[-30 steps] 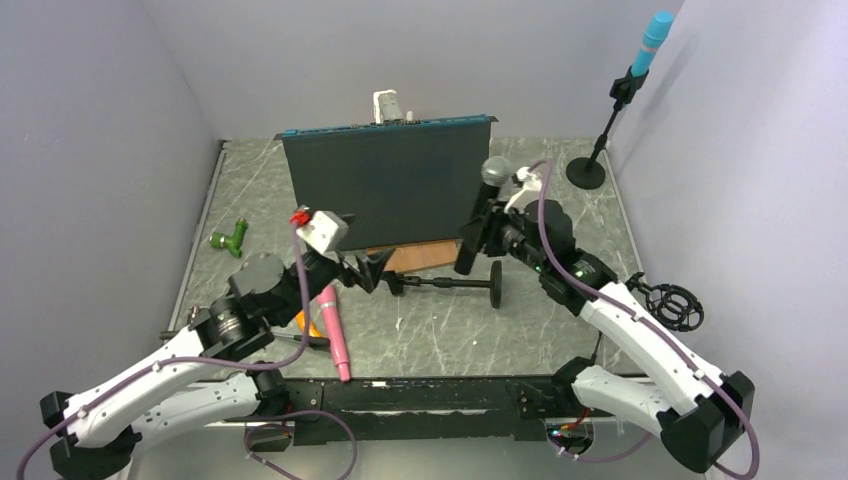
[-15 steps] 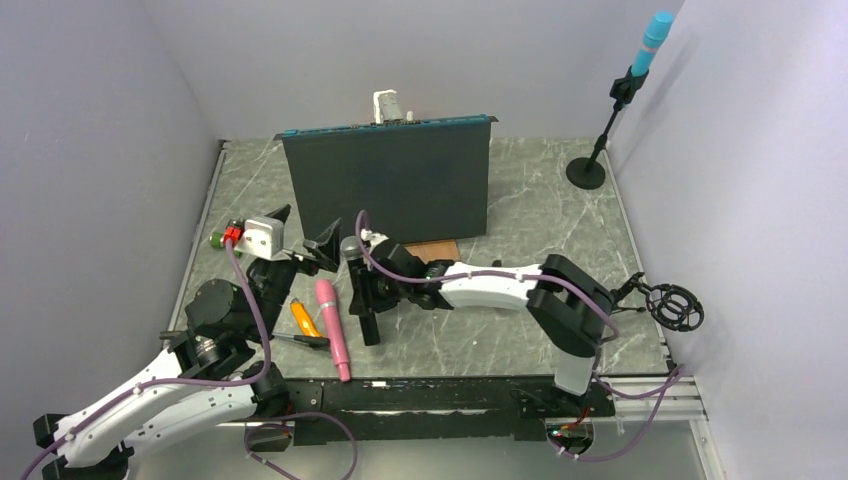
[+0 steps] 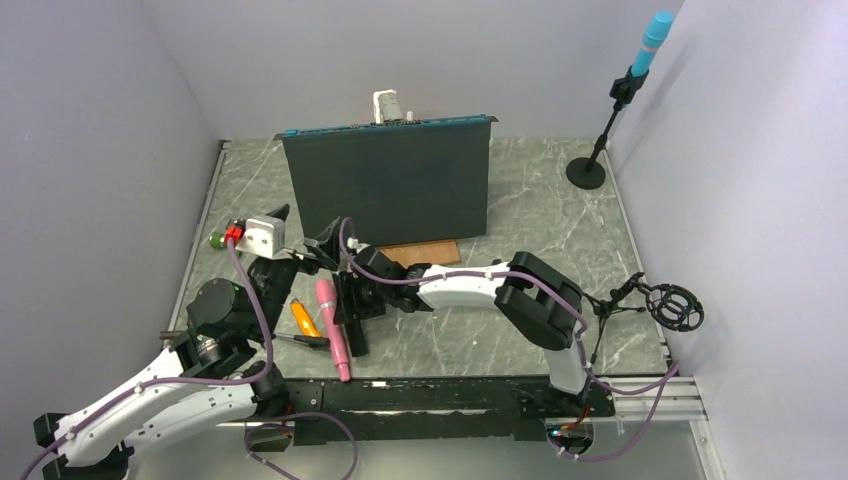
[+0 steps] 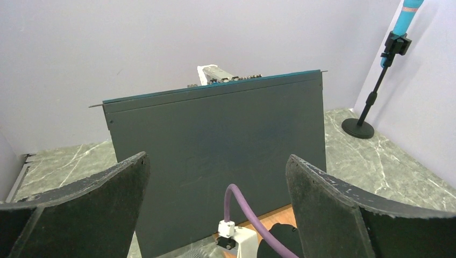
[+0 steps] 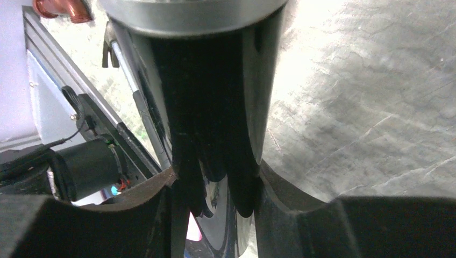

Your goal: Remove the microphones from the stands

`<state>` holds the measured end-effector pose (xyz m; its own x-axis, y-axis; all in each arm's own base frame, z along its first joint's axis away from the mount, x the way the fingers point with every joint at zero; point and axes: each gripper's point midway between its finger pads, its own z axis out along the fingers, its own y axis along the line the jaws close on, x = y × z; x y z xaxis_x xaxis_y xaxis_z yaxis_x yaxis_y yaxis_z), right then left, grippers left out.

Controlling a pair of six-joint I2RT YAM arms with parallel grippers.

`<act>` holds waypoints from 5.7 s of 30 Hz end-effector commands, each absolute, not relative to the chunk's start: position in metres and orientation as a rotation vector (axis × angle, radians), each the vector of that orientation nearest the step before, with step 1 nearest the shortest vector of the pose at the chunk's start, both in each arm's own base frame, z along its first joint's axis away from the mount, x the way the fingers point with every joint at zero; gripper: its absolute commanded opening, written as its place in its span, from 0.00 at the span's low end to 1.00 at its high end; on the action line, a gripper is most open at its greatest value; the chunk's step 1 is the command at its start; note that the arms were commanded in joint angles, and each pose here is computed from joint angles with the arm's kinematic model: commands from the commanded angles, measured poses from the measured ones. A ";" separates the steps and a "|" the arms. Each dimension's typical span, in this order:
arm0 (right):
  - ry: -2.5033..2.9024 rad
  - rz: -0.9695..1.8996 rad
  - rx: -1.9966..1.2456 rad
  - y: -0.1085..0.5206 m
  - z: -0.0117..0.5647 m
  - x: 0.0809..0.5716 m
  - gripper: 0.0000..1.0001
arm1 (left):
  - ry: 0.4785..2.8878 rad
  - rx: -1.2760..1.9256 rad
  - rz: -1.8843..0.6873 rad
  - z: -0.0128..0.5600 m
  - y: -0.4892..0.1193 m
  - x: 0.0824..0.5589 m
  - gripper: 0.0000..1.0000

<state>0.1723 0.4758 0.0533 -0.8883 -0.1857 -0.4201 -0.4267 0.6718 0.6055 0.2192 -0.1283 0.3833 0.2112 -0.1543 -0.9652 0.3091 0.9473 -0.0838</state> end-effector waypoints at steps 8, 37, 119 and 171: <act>2.398 0.919 -0.532 0.464 0.109 0.193 0.90 | 1.296 0.121 -0.328 0.391 -0.126 0.218 0.99; 2.238 -0.152 -0.211 0.390 0.073 0.286 0.86 | 1.262 0.090 -0.373 0.403 -0.116 0.209 0.99; 2.165 0.850 0.400 0.161 0.129 0.234 0.00 | 1.920 0.511 -1.727 0.278 -0.368 0.181 0.99; 1.834 0.228 0.820 -0.087 0.210 0.323 0.00 | 1.659 0.591 -0.925 0.344 -0.269 0.216 0.99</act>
